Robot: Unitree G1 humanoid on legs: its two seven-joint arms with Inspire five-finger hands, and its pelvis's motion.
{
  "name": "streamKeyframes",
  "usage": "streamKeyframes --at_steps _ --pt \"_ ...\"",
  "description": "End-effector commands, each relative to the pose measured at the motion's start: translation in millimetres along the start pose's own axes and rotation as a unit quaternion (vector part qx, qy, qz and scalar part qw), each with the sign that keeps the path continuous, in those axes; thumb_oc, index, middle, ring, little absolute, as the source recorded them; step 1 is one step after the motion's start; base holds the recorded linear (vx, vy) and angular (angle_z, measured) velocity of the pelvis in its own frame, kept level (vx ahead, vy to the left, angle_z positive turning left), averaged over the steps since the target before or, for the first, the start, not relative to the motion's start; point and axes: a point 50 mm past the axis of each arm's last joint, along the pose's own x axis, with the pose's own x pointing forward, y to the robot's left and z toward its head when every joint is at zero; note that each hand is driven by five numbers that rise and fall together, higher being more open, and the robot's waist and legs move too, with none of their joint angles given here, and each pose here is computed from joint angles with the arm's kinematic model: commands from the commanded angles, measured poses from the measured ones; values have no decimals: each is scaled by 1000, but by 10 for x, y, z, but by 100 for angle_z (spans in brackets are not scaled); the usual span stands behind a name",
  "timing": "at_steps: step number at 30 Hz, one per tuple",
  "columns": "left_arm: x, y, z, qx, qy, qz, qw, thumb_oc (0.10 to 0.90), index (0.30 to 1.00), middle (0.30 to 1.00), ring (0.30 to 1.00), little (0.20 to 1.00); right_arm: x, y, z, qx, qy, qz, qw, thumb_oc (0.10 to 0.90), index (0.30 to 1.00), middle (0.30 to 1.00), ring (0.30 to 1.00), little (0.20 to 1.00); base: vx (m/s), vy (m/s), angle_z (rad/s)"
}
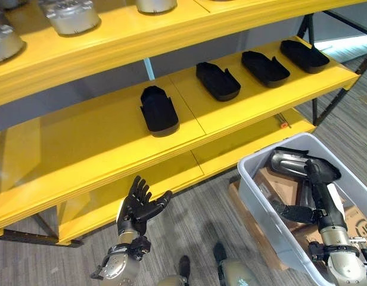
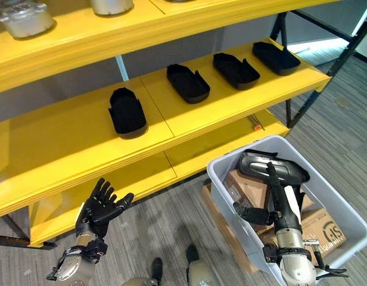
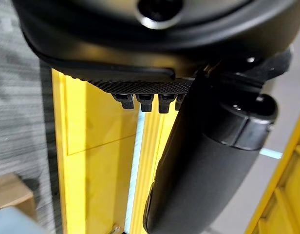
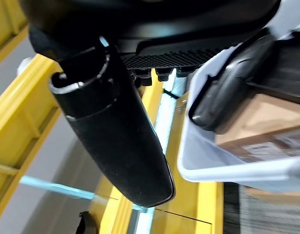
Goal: Move parts from the plastic box to the shelf.
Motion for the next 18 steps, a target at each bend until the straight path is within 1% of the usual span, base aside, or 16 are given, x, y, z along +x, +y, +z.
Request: streamKeyframes --at_steps 1,11,18 --pt "-2 35 478 22 -122 -21 992 900 1000 1000 1000 1000 176 -60 404 24 -114 2 993 900 1000 1000 1000 1000 47 152 -50" --pt "13 38 530 41 -125 -26 991 900 1000 1000 1000 1000 220 44 451 49 -120 17 991 900 1000 1000 1000 1000 20 143 -39" --pt "69 1 602 59 -139 -33 988 900 1000 1000 1000 1000 232 121 465 53 -121 19 991 900 1000 1000 1000 1000 -45 150 -18"
